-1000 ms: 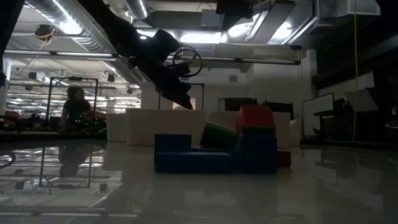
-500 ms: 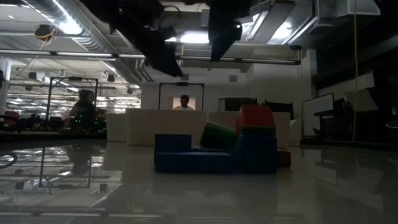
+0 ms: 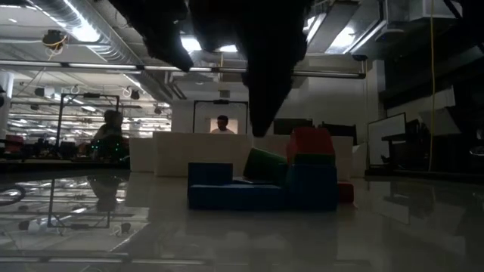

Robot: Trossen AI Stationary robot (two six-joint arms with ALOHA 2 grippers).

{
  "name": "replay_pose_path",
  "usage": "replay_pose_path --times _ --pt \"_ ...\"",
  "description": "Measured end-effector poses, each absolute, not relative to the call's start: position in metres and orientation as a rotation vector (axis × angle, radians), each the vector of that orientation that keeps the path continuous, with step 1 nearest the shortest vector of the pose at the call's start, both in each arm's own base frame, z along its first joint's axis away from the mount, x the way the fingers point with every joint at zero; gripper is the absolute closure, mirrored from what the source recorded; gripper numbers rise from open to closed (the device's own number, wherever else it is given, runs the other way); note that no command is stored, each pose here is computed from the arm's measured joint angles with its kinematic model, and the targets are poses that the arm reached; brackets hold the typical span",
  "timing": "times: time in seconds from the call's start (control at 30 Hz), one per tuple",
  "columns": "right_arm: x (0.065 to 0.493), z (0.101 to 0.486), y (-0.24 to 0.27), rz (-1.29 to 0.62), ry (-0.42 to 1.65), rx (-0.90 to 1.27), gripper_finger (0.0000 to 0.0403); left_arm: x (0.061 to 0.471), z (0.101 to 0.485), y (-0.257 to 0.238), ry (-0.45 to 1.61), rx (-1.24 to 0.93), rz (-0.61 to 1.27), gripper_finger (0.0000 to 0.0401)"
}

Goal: Sort blocks
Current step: Put the green block into the top center bin

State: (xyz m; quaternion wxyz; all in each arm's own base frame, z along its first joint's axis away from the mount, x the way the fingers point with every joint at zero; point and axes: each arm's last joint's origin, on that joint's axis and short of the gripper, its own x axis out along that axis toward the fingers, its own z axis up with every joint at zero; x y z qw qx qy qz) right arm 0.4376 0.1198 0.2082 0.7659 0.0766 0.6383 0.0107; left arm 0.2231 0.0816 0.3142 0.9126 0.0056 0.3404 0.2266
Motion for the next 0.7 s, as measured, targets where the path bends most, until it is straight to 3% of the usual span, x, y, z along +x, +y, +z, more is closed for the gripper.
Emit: replay_pose_path --times 0.17,0.7 --pt "0.441 0.194 0.112 -0.062 1.430 0.196 0.0155 0.224 0.312 0.067 0.738 0.018 0.412 0.0205" --pt "0.447 0.167 0.113 -0.078 1.469 0.181 0.0161 0.229 0.311 0.044 0.746 0.057 0.314 0.0205"
